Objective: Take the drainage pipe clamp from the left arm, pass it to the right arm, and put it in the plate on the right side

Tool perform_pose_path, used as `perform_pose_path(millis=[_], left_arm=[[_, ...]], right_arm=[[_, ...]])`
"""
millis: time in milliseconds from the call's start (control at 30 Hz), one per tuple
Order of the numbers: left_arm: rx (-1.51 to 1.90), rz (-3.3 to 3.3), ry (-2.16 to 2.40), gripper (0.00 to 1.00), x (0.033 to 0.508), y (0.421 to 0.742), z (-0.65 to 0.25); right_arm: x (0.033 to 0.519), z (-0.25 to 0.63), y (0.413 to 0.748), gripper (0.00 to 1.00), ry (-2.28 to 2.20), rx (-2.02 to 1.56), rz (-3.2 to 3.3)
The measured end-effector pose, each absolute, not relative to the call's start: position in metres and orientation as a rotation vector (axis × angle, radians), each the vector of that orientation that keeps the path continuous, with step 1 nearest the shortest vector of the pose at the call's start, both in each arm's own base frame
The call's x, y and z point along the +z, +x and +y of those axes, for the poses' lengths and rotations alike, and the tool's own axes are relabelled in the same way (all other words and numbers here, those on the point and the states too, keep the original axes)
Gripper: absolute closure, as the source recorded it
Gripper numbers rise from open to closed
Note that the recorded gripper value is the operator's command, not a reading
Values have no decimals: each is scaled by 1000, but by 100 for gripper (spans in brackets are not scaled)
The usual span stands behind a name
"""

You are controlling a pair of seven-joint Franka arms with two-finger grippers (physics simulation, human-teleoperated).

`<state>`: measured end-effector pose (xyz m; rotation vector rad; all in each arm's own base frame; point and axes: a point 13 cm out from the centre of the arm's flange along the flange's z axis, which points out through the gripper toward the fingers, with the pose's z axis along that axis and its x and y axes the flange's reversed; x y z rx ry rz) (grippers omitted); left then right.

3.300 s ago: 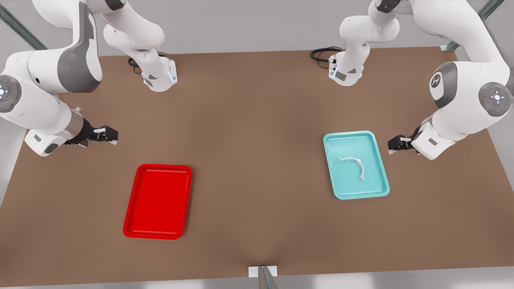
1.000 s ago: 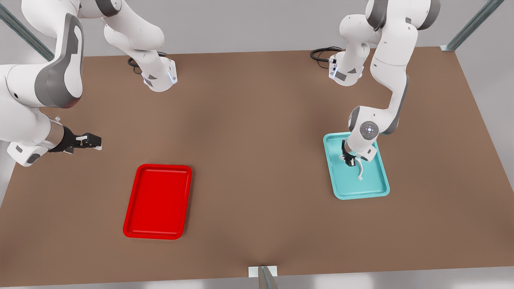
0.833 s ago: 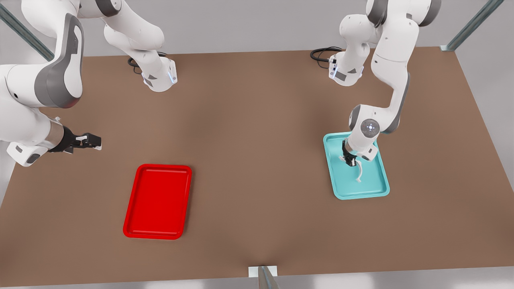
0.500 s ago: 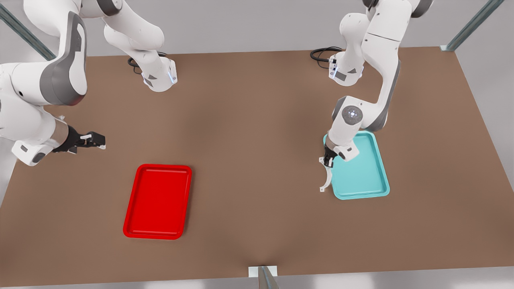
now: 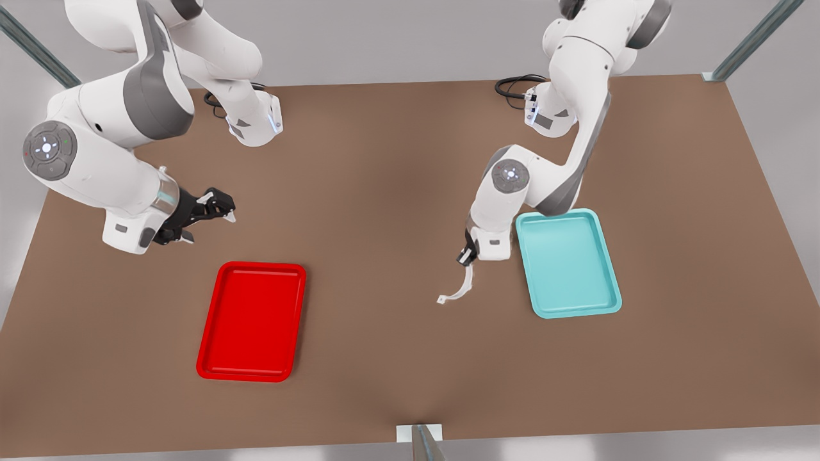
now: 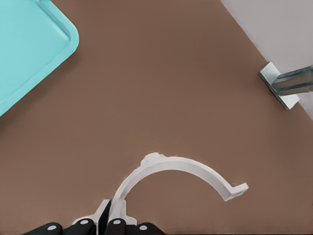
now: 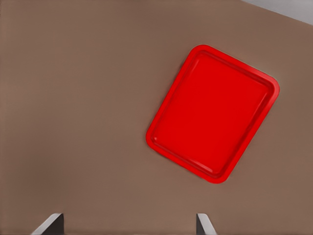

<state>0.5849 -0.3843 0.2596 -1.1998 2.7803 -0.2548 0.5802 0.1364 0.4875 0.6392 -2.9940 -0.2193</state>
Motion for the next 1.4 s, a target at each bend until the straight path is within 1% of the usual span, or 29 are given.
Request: perform_pose_path(millis=[100,200,267,367,467,600,700,767,867,1133,1300,1400], left_arm=[[-268,2850,-1072,79,261,579,-421],[-275,2916,-941,79,257,565,-454],[-301,2939,-876,79,265,563,-465],[-348,2954,-774,79,280,573,-473],[-402,2968,-662,79,290,588,-479],[-436,2972,-428,79,303,599,-489],[-417,2963,-186,79,308,593,-504],[-399,2952,-46,79,306,593,-510],[-377,2934,122,79,303,593,-512],[-351,2878,441,79,296,589,-522],[-340,2842,568,79,297,589,-523],[-333,2823,627,79,297,590,-523]], right_arm=[[488,138,580,0,656,-223,-2991],[488,138,581,0,667,-224,-2992],[478,153,591,0,692,-240,-2990],[460,194,612,0,742,-275,-2986],[430,210,628,0,747,-310,-2976],[371,255,645,0,880,-426,-2923],[329,283,650,0,1029,-520,-2855],[318,324,638,0,1226,-501,-2795],[317,363,624,0,1478,-448,-2718],[315,386,614,0,1846,-366,-2541],[302,389,614,0,1914,-363,-2487],[325,382,615,0,1826,-370,-2565]])
